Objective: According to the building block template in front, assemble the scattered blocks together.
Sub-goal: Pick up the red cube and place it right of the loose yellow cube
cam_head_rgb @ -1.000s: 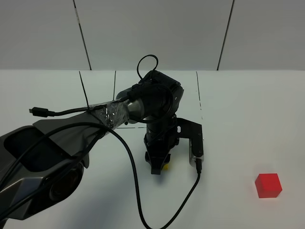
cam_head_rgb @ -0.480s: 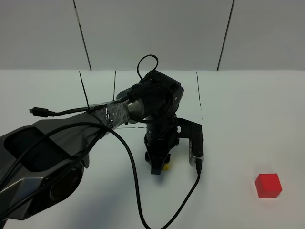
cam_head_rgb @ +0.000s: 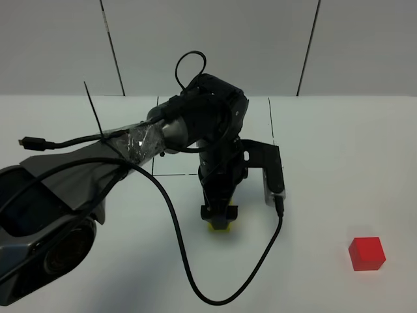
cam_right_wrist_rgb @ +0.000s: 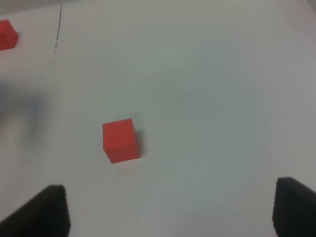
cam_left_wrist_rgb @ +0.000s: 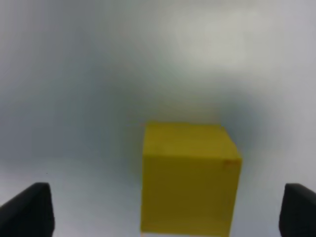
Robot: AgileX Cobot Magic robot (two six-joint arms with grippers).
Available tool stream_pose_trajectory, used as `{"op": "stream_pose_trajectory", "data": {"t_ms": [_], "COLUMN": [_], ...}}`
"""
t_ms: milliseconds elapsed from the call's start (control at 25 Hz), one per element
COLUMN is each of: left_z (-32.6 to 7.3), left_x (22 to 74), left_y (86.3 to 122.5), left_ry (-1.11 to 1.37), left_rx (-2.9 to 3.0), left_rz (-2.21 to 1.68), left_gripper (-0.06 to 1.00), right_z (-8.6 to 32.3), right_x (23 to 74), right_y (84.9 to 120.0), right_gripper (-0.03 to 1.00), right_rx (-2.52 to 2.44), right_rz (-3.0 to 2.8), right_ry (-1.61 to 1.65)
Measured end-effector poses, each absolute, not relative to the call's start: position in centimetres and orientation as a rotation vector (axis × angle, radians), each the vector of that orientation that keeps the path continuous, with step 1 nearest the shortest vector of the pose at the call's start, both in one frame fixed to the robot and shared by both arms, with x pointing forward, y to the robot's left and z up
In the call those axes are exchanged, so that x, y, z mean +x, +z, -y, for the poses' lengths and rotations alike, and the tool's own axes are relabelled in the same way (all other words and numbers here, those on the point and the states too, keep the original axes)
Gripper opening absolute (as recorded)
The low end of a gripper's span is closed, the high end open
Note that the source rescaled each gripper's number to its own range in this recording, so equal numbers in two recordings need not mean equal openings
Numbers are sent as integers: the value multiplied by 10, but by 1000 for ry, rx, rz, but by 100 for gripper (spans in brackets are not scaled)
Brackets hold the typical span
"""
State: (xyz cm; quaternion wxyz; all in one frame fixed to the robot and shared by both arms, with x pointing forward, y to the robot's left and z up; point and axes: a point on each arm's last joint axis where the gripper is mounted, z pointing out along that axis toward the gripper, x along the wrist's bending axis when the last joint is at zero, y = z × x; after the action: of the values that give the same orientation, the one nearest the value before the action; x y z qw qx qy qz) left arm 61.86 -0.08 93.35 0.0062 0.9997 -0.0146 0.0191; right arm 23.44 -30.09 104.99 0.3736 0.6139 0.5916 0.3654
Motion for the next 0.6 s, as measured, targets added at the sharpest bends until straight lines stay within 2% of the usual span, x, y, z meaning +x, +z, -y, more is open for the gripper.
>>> {"op": "stream_pose_trajectory", "data": {"t_ms": [320,600], "left_z": [-4,-27], "left_x": [612,620], "left_y": [992,1024], "left_ry": [195,310], "left_rx": [3036,2953], "left_rz": [-155,-577], "left_gripper": [100,99], "right_z": [301,301], "right_x": [234,234], "right_y": [1050,1050], "right_gripper": [66,66], "right_rx": [1572,1572], "right_rz": [-1515,-1515], "right_ry": [936,936]}}
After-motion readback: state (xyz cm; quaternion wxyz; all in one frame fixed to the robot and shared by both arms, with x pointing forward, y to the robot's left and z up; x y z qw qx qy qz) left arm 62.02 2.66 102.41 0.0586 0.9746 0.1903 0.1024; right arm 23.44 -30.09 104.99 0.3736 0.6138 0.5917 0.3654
